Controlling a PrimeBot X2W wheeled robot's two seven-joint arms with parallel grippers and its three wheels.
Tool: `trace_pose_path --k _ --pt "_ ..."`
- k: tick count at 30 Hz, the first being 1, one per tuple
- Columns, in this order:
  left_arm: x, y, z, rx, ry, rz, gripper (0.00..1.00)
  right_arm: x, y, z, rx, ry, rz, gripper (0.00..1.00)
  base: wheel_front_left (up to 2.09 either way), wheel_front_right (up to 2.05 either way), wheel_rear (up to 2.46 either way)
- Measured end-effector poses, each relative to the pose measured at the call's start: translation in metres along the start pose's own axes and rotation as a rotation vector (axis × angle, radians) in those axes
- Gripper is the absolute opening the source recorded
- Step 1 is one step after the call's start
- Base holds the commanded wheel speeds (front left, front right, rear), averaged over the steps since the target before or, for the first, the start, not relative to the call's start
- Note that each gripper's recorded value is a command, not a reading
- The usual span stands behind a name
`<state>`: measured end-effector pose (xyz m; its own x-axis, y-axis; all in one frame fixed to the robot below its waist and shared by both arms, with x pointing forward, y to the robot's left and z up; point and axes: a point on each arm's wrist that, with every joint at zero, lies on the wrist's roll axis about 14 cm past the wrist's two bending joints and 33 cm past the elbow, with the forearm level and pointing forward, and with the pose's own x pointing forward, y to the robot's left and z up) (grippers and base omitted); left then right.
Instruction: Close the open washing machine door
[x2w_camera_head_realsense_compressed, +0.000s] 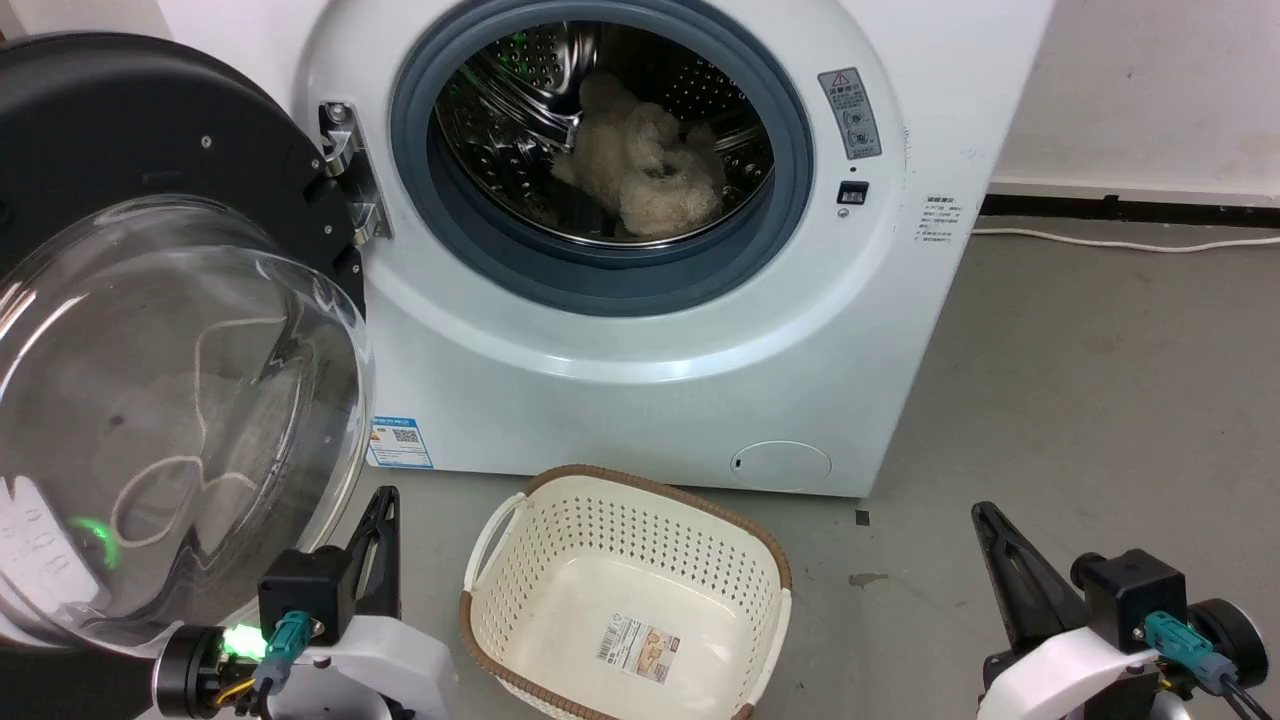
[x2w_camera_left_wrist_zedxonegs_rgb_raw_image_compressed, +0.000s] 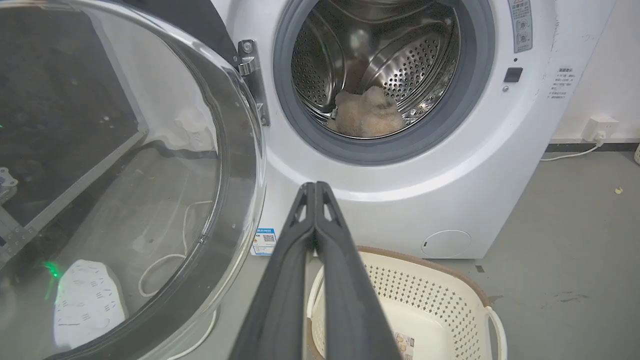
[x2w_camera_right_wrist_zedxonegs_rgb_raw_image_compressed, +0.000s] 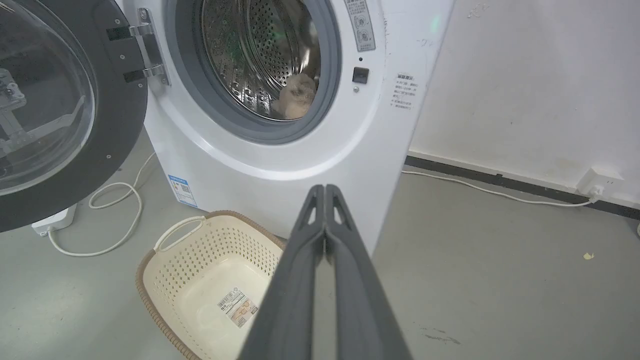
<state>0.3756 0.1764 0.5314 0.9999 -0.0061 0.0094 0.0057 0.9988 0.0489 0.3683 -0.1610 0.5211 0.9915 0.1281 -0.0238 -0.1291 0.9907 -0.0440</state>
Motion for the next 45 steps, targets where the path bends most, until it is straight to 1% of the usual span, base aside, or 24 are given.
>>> trace_pose_path --k 9,10,30,36,45 --pt "0.000 0.000 0.000 0.000 0.000 0.000 0.00 0.000 0.000 0.000 0.000 0.000 0.000 0.00 0.00 0.00 0.00" --pt "0.000 0.000 0.000 0.000 0.000 0.000 1.00 0.000 0.000 0.000 0.001 0.000 0.000 1.00 0.00 0.00 0.00" --pt "-0.005 -0.008 0.001 0.000 -0.020 -0.023 1.00 0.002 0.002 0.004 0.007 -0.033 0.010 1.00 0.00 0.00 0.00" --pt "-0.010 -0.003 0.003 0.003 -0.035 -0.005 1.00 0.004 0.011 0.006 0.005 -0.045 0.038 1.00 0.00 0.00 0.00" --pt "-0.023 0.012 0.008 0.012 -0.060 0.036 1.00 0.010 0.035 0.011 0.002 -0.069 0.112 1.00 0.00 0.00 0.00"
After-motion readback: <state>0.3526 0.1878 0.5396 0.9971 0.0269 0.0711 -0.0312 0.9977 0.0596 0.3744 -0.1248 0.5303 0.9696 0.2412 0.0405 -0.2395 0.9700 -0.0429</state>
